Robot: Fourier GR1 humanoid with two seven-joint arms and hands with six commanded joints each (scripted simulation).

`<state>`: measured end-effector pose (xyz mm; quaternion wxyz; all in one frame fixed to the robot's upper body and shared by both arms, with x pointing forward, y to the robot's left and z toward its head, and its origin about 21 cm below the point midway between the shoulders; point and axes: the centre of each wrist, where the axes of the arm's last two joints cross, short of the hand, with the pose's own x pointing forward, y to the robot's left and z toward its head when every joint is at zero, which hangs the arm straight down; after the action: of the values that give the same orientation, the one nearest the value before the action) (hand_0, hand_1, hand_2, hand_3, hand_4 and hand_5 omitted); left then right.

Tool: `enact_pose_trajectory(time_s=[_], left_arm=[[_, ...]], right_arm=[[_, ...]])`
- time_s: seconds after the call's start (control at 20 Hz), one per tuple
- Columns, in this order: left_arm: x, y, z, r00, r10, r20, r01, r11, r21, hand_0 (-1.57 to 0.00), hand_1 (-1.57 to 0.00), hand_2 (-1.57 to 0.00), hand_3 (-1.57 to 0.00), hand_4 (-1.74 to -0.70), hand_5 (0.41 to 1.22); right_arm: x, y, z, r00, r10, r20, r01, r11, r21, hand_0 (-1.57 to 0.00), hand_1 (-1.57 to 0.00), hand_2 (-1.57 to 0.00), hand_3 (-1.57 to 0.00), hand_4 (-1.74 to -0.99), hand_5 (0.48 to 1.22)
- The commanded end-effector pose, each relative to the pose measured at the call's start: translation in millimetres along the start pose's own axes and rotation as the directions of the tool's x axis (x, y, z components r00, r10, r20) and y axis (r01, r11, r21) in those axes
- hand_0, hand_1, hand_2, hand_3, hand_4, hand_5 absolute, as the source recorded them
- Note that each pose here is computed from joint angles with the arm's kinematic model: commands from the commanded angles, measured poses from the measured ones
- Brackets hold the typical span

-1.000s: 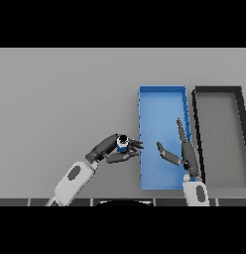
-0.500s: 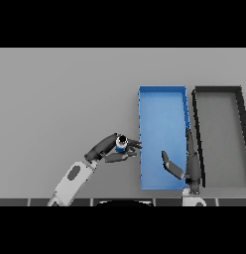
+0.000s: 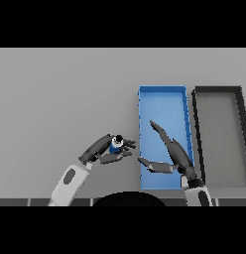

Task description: Pick up the blue pipe and place it into the blue bin.

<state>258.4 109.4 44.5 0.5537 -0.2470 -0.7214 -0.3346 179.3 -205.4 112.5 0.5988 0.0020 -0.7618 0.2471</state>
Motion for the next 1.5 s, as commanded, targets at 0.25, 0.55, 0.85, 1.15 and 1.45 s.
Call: enact_pose_trajectory(time_s=[0.25,0.55,0.85,1.15,1.45], left_arm=[[0,-3,-4,1.000,-0.017,-0.002,0.017,1.000,-0.003,-1.57,-1.57,-1.57,-1.57,-1.47,1.221],[0,1,-6,1.000,-0.008,-0.002,0.008,1.000,-0.021,-1.57,-1.57,-1.57,-1.57,-1.47,1.221],[-6,5,-3,0.999,0.037,0.014,-0.036,0.998,-0.054,-1.57,-1.57,-1.57,-1.57,-1.45,1.221],[-3,3,-9,0.998,0.048,-0.034,-0.049,0.998,-0.029,-1.57,-1.57,-1.54,-1.16,-1.63,1.221],[-2,2,-9,0.999,0.044,0.009,-0.044,0.998,-0.043,-1.57,-1.57,-1.56,-1.32,-1.71,1.221]], right_arm=[[25,12.4,-27,1.000,0.016,0.015,-0.018,0.986,0.165,0.00,0.00,0.00,0.00,-1.239,0.522],[43,27.0,-60,0.998,0.001,0.064,-0.021,0.951,0.307,0.00,0.00,0.00,0.00,-1.201,0.514],[59,39.5,-90,0.996,-0.005,0.091,-0.031,0.919,0.392,0.00,-0.01,-0.02,0.00,-1.214,0.511],[64,45.9,-110,0.995,0.002,0.095,-0.043,0.900,0.433,-0.82,-0.84,-0.84,-0.66,-1.446,0.527],[60,55.8,-110,0.983,-0.101,0.151,0.025,0.899,0.438,-1.37,-1.38,-1.38,-1.29,-1.475,0.940]])
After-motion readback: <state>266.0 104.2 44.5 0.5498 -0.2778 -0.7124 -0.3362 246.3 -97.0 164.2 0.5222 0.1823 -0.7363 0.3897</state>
